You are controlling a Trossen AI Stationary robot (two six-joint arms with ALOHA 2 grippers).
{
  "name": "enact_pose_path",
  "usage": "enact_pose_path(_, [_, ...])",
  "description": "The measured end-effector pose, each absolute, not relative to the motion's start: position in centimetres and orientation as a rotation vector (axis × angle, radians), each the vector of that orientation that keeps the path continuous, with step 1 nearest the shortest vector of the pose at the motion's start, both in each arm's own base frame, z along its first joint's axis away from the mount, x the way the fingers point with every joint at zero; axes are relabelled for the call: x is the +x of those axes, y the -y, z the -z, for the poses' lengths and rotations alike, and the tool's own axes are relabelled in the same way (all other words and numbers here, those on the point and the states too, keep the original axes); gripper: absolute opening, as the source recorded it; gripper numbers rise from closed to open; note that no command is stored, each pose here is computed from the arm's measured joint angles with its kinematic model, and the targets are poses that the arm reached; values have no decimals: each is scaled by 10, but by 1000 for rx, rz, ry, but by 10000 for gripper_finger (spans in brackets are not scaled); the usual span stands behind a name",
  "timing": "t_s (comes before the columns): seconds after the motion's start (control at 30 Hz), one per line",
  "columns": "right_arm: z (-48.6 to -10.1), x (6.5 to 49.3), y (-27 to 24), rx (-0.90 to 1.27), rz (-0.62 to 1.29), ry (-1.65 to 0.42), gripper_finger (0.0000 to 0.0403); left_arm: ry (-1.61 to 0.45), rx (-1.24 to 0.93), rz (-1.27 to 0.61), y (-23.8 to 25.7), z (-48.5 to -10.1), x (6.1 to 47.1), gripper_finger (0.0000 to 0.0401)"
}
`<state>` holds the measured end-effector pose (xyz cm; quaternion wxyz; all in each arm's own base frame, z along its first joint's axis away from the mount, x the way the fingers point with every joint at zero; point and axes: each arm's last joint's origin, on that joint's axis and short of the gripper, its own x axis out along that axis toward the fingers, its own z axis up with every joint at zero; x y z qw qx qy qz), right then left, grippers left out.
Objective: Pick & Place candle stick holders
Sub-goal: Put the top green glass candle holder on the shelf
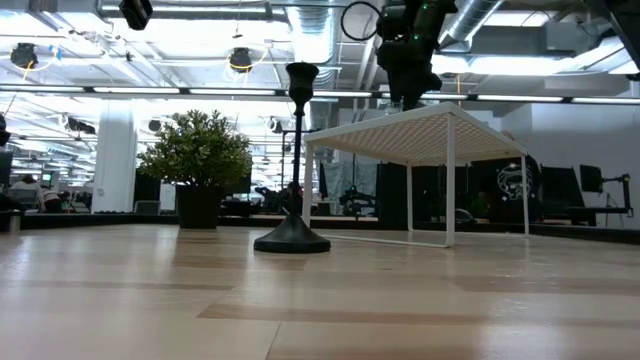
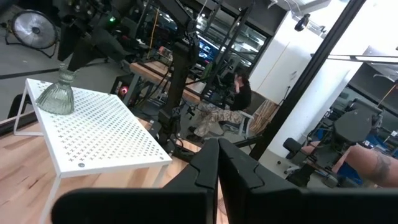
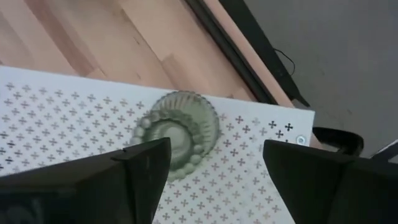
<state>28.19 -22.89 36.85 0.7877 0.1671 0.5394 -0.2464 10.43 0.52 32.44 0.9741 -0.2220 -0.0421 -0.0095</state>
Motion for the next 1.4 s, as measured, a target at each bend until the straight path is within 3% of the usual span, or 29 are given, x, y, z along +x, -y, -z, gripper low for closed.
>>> enact_pose_path(0.2, [-354,284,228,365,507,-1205,244,85,-448,19,-5,-324,104,5])
enact_pose_path(0.33, [-352,284,226,371,502,-1214,216,85,-445,19,-5,-324,104,8])
enact_pose_path(0.7, [-351,283,225,366,484,-1231,28,85,-444,19,-5,-324,104,6])
enact_pose_path(1.4, [-348,252,258,494,630,-1229,28,84,-444,19,-5,-324,104,5])
